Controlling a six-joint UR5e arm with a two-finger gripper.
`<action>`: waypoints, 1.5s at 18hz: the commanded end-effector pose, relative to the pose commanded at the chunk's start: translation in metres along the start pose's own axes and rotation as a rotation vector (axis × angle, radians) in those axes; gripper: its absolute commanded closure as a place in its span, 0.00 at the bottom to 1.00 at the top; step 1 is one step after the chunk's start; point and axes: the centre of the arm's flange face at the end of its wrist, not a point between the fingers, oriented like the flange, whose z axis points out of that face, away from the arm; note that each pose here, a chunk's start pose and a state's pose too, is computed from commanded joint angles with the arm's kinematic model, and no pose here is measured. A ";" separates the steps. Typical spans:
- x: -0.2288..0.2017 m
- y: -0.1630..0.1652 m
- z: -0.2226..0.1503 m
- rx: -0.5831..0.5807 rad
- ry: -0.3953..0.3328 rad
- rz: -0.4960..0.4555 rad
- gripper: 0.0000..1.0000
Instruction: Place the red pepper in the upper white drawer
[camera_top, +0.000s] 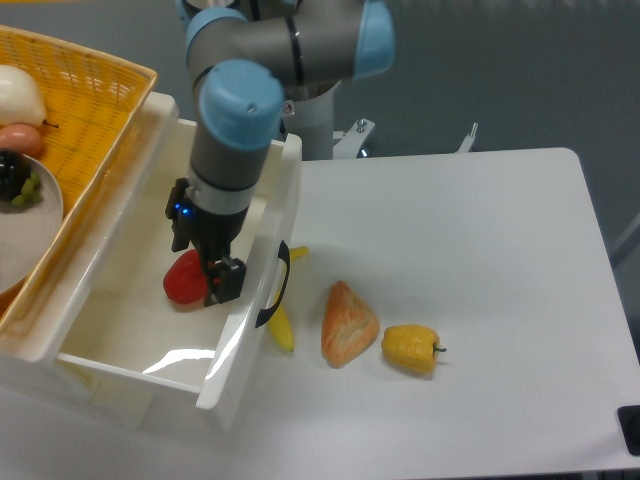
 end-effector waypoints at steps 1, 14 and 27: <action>-0.003 0.000 -0.005 0.010 -0.007 -0.018 0.01; -0.066 0.058 -0.075 0.206 -0.055 -0.293 0.01; -0.131 0.205 -0.038 -0.063 -0.134 -0.587 0.00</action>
